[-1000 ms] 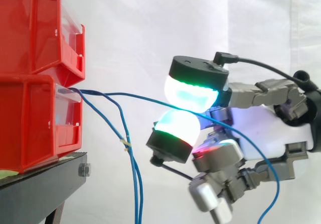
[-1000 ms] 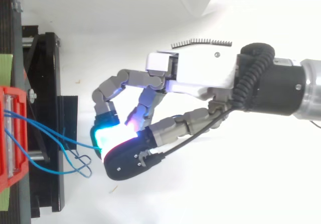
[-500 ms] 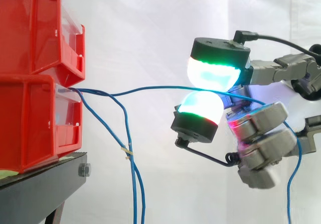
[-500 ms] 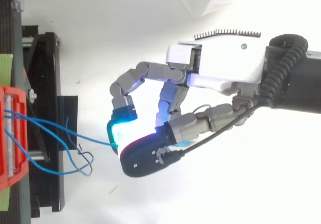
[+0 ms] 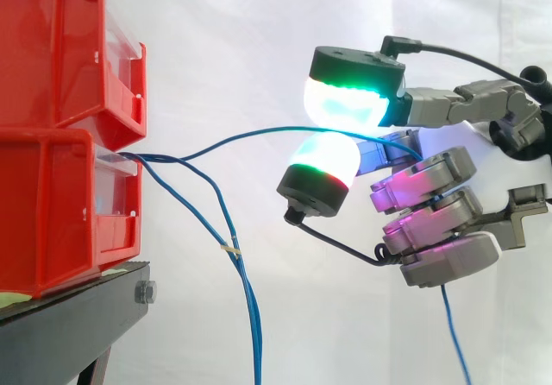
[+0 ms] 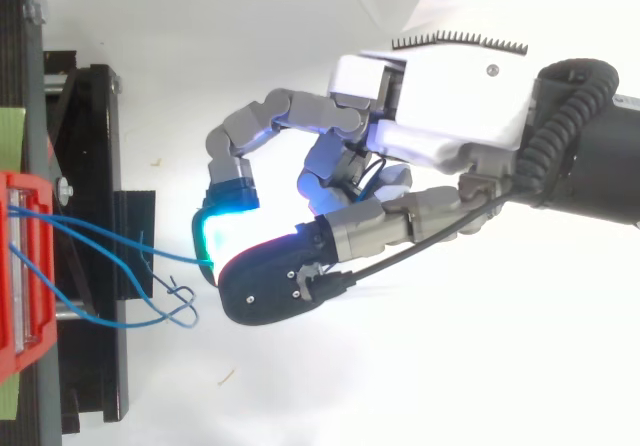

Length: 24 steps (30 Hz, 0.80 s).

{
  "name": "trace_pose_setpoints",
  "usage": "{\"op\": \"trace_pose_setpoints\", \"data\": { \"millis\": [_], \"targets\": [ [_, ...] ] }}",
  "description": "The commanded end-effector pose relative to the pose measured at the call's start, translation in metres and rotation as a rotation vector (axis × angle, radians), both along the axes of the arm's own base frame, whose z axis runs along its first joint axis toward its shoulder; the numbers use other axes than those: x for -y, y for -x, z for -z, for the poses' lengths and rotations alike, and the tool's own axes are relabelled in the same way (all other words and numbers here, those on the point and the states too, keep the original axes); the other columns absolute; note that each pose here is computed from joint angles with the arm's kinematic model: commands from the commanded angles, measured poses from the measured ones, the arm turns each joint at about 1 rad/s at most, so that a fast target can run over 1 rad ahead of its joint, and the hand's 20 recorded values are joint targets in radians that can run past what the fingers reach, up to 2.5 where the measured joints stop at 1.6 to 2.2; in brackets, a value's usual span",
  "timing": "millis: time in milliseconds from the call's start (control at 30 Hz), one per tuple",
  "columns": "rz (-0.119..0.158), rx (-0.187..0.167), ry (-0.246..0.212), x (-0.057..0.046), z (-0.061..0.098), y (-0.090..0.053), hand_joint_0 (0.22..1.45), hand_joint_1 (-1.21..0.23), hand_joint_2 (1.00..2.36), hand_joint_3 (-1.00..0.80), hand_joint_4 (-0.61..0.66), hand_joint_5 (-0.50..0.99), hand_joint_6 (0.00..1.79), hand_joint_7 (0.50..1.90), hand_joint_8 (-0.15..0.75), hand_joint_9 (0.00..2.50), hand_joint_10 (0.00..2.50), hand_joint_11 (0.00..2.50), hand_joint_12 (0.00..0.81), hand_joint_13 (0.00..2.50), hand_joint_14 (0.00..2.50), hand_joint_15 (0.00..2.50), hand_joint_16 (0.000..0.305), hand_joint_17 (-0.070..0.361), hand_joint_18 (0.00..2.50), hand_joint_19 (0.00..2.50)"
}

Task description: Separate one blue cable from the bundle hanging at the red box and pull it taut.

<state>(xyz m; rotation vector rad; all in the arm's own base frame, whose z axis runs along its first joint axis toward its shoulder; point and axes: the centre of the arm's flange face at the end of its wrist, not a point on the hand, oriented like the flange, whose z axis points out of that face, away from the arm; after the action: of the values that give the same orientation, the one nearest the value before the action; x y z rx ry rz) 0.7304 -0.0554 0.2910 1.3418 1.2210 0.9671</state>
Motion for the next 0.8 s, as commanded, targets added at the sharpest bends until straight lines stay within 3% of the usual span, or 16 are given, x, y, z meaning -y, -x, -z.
{"op": "trace_pose_setpoints", "data": {
  "millis": [0, 100, 367, 500, 567, 767],
  "targets": [
    [0.002, 0.008, 0.001, -0.002, 0.003, -0.002, 0.66, -0.74, 1.03, -0.18, 0.00, -0.18, 0.92, 1.22, 0.245, 1.18, 1.32, 1.84, 0.325, 0.97, 1.98, 1.83, 0.032, 0.073, 1.37, 1.61],
    [-0.005, 0.006, 0.004, -0.004, 0.004, -0.003, 0.67, -0.74, 1.03, -0.18, -0.01, -0.18, 0.92, 1.21, 0.250, 1.16, 1.47, 1.81, 0.331, 0.93, 2.23, 1.82, 0.030, 0.068, 1.42, 1.74],
    [-0.014, 0.003, 0.021, -0.007, 0.004, -0.002, 0.67, -0.74, 1.03, -0.19, -0.02, -0.18, 0.92, 1.19, 0.253, 1.13, 1.63, 1.76, 0.336, 0.88, 2.44, 1.84, 0.030, 0.067, 1.45, 1.83],
    [-0.015, 0.000, 0.040, -0.009, 0.004, -0.003, 0.67, -0.74, 1.03, -0.15, -0.02, -0.17, 0.93, 1.20, 0.263, 1.10, 1.93, 1.67, 0.340, 0.88, 2.50, 1.86, 0.029, 0.065, 1.50, 1.90],
    [-0.018, -0.001, 0.040, -0.011, 0.005, -0.003, 0.66, -0.74, 1.03, -0.13, -0.01, -0.17, 0.93, 1.19, 0.257, 1.12, 1.93, 1.67, 0.336, 0.88, 2.50, 1.86, 0.030, 0.067, 1.51, 1.93],
    [-0.022, -0.002, 0.038, -0.016, 0.005, -0.003, 0.61, -0.63, 1.01, -0.38, 0.10, -0.17, 0.91, 1.17, 0.254, 1.12, 1.91, 1.70, 0.341, 0.87, 2.50, 1.86, 0.031, 0.069, 1.50, 1.92]
  ]
}}
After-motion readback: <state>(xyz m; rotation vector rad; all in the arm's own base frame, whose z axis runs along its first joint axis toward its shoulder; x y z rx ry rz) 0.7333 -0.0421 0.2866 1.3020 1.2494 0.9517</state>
